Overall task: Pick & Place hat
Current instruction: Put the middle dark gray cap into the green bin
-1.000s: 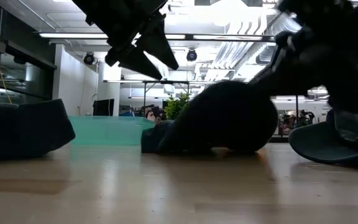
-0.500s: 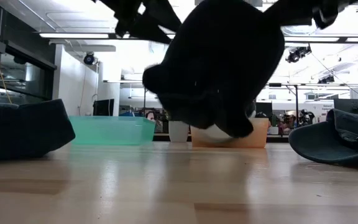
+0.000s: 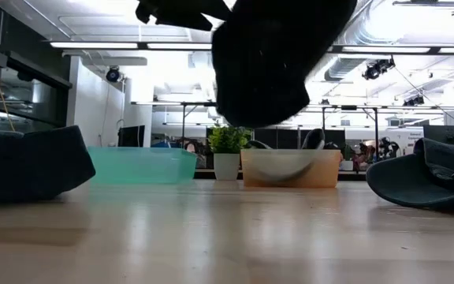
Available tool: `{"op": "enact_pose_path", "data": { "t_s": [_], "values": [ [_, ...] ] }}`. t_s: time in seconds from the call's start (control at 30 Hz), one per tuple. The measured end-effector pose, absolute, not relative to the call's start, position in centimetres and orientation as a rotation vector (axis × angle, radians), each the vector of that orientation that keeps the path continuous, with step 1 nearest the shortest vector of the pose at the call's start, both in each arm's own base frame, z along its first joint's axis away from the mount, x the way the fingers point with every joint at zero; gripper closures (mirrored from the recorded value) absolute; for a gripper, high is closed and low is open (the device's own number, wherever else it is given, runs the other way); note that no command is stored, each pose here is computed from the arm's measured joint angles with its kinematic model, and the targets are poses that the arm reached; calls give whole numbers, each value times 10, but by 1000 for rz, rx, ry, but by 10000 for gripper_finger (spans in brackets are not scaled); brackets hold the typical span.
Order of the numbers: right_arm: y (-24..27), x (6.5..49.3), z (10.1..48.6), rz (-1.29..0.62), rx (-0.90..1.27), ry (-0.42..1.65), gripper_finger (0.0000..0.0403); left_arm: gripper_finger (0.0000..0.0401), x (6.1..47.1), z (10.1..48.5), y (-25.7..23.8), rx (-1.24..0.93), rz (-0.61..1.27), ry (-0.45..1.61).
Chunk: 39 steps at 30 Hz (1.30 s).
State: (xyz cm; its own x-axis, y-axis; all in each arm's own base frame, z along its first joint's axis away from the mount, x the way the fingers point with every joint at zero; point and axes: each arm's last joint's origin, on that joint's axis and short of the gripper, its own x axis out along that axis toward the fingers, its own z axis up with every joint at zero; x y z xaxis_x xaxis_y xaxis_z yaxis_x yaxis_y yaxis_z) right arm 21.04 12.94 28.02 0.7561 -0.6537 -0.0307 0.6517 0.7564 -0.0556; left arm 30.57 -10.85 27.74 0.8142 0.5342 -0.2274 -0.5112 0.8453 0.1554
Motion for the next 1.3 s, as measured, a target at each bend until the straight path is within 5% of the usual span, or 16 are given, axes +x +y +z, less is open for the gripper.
{"op": "enact_pose_path", "data": {
  "t_s": [0.43, 1.03, 1.3],
  "values": [
    [105, 208, 339, -588, -173, -166, 397, 131, 315, 288, -110, -85, 526, 115],
    [80, 221, 354, -405, -388, -409, 397, 131, 339, 297, -98, -240, 341, -91],
    [76, 216, 363, -416, -425, -519, 397, 131, 367, 288, -73, -332, 195, -376]
  ]
}}
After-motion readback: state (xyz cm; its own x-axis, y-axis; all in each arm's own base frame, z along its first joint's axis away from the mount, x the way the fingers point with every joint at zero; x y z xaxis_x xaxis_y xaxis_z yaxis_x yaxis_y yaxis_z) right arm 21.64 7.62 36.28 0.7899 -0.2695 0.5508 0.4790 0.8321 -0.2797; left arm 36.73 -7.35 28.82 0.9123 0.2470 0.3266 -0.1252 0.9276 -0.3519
